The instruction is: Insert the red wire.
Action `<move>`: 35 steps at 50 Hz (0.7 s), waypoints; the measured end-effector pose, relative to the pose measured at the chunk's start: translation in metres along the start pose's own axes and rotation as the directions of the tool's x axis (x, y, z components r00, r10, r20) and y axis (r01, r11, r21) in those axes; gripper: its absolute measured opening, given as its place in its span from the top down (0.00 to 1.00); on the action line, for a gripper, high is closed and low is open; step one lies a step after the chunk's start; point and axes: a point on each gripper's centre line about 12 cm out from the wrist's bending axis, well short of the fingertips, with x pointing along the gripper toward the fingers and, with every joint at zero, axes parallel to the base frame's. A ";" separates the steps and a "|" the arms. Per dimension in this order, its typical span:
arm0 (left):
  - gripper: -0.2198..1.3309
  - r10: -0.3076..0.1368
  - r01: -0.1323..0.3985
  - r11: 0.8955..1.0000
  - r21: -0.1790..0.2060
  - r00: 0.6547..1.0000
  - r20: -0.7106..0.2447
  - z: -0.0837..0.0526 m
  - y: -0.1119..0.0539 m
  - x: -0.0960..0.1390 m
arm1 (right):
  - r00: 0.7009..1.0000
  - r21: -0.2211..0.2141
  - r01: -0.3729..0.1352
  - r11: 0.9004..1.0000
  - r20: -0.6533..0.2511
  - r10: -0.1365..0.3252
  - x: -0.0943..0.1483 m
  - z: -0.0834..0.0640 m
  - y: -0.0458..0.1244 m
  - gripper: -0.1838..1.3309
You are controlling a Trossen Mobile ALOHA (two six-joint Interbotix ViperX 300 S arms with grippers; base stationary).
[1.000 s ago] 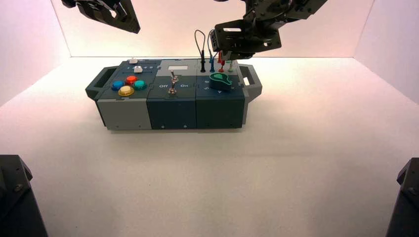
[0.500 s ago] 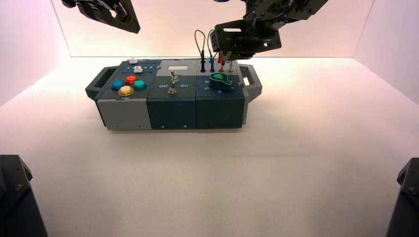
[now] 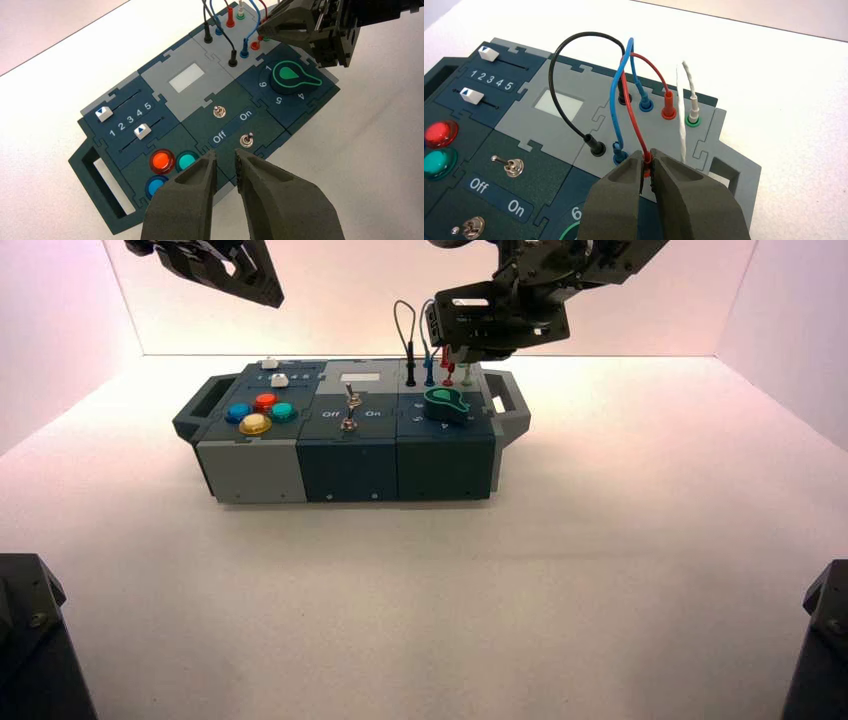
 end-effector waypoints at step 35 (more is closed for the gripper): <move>0.56 0.000 0.000 1.000 0.000 1.000 0.000 0.000 0.000 0.000 | 1.000 -0.001 0.001 1.000 0.012 0.000 0.000 0.000 0.000 0.88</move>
